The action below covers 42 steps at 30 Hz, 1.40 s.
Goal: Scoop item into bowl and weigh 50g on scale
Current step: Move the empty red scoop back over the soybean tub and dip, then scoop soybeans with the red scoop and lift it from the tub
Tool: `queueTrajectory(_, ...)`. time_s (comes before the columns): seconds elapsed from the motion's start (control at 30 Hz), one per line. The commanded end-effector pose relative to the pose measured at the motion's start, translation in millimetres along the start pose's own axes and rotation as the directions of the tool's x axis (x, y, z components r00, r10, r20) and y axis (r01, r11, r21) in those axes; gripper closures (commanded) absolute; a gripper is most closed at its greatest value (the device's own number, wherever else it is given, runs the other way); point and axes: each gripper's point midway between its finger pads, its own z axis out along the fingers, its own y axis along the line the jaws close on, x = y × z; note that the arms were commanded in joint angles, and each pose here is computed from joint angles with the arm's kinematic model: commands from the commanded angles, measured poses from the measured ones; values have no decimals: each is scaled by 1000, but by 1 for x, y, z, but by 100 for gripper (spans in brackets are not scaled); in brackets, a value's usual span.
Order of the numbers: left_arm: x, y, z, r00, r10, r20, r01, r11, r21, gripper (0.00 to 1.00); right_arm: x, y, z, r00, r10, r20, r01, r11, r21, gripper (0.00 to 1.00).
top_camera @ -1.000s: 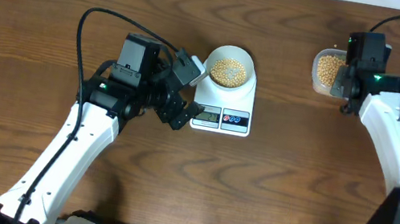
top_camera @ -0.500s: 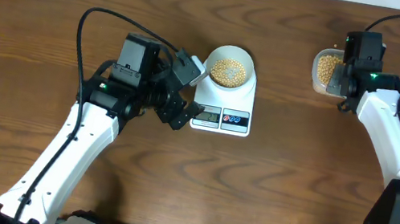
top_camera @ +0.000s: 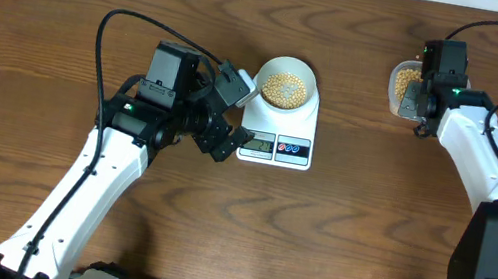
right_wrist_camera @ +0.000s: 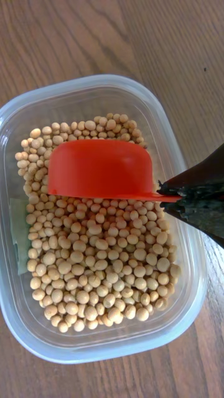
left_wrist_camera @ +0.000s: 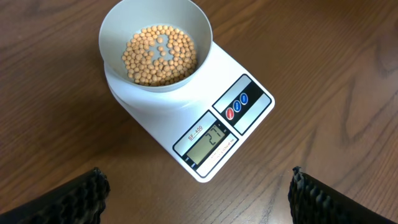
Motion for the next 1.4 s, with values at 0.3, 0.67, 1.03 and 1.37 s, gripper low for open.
queueTrajectory(0.3, 3, -2, 1, 1000, 7, -4, -7, 1000, 9, 5, 4, 27, 1, 998, 31, -46, -39, 980, -194, 99)
queueTrajectory(0.67, 3, -2, 1, 1000, 7, -4, -7, 1000, 9, 5, 0, 26, 1, 991, 97, -94, -124, 931, -343, 99)
queueTrajectory(1.03, 3, -2, 1, 1000, 7, -4, -7, 1000, 9, 5, -10, 18, -4, 978, 159, -133, -205, 841, -501, 99)
queueTrajectory(1.37, 3, -2, 1, 1000, 7, -4, -7, 1000, 9, 5, -22, 3, -10, 967, 214, -141, -256, 758, -600, 99)
